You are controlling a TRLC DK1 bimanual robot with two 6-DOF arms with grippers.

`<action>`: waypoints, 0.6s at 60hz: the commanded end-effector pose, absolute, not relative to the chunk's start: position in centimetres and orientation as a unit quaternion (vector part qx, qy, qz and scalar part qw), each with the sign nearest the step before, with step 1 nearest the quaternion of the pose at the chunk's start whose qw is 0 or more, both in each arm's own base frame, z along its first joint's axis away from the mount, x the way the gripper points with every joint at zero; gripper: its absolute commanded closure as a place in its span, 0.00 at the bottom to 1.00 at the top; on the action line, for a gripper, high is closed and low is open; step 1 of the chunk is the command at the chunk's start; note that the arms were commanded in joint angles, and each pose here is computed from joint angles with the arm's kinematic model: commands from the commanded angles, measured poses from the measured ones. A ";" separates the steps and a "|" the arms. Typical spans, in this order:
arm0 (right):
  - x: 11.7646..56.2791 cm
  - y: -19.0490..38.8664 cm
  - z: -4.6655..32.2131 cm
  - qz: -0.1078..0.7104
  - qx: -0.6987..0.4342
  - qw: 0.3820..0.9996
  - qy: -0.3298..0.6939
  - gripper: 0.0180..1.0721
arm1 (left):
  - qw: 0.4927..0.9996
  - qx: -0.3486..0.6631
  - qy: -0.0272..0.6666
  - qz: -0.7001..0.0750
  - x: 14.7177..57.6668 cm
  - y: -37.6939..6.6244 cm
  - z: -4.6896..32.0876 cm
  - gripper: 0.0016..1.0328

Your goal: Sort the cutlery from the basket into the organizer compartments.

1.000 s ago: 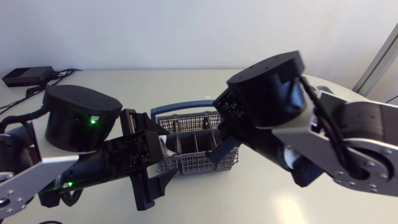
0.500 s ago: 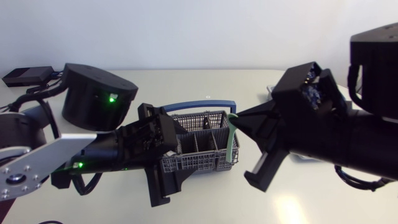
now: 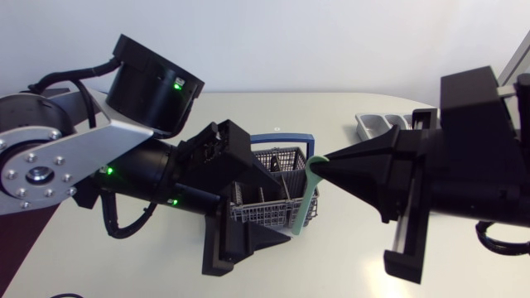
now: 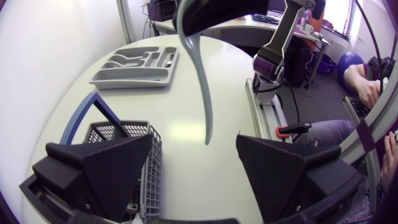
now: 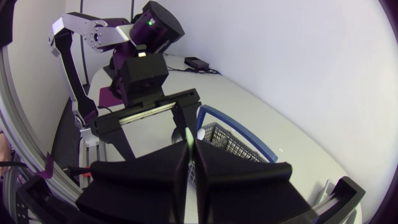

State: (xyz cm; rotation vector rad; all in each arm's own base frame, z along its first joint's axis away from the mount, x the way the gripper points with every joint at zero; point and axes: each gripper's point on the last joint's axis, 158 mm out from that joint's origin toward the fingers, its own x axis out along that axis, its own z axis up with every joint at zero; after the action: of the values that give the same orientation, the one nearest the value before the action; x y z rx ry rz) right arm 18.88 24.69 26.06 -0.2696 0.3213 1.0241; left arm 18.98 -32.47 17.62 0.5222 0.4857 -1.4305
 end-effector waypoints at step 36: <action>18.5 25.8 28.1 0.520 -0.057 0.841 0.136 0.95 | 0.669 0.173 0.214 -0.690 17.9 -33.0 20.2 0.75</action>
State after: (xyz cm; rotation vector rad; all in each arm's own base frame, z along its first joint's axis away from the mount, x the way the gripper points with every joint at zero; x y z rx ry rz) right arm 18.38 25.79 28.41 -0.1485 0.2695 1.1017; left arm 17.48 -32.86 19.50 0.4168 0.4812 -1.5547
